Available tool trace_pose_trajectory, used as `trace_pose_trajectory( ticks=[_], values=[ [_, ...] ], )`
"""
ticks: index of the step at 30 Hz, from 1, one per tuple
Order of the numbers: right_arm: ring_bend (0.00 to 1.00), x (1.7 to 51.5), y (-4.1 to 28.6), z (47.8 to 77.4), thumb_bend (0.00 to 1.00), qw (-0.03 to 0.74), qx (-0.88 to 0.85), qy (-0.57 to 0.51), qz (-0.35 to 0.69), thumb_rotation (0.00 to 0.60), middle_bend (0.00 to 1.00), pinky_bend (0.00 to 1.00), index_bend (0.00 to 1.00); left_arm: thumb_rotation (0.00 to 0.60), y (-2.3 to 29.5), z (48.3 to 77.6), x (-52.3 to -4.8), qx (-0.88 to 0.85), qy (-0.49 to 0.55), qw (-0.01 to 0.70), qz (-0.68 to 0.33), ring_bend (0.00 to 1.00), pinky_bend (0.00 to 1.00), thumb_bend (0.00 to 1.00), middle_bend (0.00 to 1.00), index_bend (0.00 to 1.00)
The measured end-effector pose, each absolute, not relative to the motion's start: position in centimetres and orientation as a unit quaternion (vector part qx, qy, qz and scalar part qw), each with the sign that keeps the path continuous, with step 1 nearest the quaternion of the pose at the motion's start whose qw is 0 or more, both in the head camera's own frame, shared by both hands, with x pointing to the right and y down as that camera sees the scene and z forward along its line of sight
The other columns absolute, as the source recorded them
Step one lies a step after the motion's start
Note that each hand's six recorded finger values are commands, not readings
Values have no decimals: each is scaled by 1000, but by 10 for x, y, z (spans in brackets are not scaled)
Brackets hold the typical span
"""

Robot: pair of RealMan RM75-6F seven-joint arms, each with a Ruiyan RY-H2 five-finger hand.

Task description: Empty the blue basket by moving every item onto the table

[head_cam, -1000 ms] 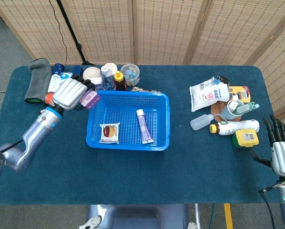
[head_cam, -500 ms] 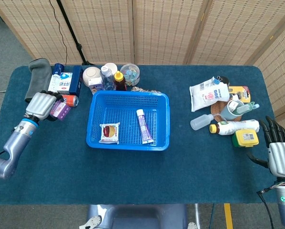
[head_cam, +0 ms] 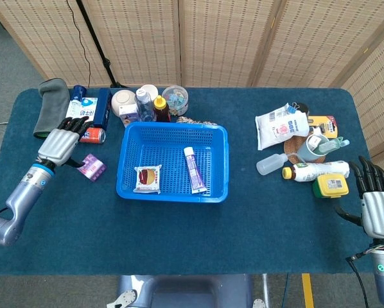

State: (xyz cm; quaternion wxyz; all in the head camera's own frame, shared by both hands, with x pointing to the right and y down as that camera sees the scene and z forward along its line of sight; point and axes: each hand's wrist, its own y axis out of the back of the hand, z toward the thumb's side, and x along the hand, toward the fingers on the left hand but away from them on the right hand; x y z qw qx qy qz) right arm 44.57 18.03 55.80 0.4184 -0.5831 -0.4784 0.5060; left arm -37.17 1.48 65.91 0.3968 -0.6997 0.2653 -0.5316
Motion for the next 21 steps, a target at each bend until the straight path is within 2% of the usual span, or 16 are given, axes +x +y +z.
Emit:
trace_pose_trajectory(
  ticks=[5,10,15,21],
  values=[
    [0,446,180,557,0,418,-582,-480,506,600,0,66,0,600,7,625,-327,-726,280,446,-442,0,0,87,0,0],
    [0,448,179,557,0,417,-580,-482,508,600,0,66,0,600,0,612,-275,-736,246,487,-401,0,0,88,0,0],
    [0,453,177,555,0,416,-574,-488,510,600,0,66,0,600,0,620,-219,-733,179,529,-388,0,0,89,0,0],
    [0,458,176,557,0,410,-571,-490,515,600,0,66,0,600,18,645,-147,-736,92,558,-372,0,0,98,0,0]
  ],
)
